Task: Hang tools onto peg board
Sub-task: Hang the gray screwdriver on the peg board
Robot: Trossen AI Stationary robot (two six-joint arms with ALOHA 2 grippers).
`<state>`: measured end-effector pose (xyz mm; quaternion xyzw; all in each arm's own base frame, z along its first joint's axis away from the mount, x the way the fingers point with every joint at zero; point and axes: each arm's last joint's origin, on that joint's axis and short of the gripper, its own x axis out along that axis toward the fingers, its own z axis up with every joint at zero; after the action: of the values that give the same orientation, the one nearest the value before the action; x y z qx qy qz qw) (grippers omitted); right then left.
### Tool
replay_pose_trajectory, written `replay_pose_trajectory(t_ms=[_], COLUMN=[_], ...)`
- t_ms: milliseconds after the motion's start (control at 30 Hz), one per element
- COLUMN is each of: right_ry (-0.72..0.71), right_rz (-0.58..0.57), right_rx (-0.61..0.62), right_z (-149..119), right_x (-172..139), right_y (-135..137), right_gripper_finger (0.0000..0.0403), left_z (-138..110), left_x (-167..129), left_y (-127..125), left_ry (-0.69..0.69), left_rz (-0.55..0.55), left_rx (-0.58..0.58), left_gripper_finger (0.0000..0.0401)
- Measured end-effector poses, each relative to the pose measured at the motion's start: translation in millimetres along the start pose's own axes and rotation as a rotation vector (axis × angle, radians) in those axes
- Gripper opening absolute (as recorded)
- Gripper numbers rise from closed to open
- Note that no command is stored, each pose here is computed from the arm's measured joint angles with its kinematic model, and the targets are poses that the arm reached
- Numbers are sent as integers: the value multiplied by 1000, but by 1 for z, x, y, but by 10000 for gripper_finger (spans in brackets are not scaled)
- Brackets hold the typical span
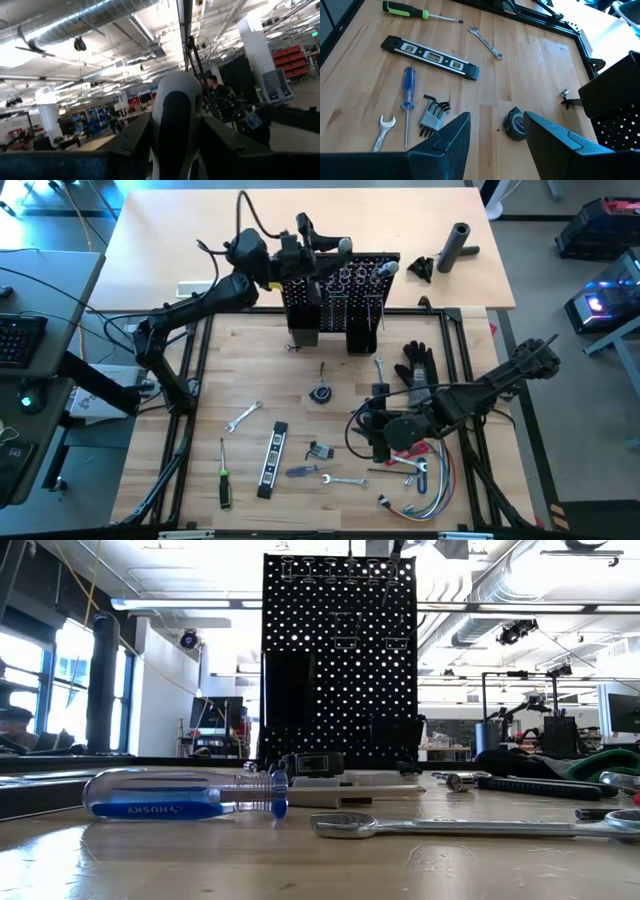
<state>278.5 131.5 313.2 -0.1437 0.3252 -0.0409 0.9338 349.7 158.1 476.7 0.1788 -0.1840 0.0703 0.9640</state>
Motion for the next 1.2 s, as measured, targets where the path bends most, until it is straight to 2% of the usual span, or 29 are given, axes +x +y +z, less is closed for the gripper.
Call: replay_pose_trajectory(t_ms=[367,633,1200], right_ry=[-5,-7,-13], right_rz=[11,13,13], right_rx=[-1,-5,5], right_z=[0,0,0], right_x=[-2,-3,-3], right_y=[4,6,6], right_gripper_finger=[181,181,181], left_z=[-25,-26,-23], left_x=[6,5,3], left_y=[8,12,16], left_ry=[43,62,29], left_rz=[37,105,128], left_rx=[-21,-45,-104], left_gripper_finger=[126,126,126])
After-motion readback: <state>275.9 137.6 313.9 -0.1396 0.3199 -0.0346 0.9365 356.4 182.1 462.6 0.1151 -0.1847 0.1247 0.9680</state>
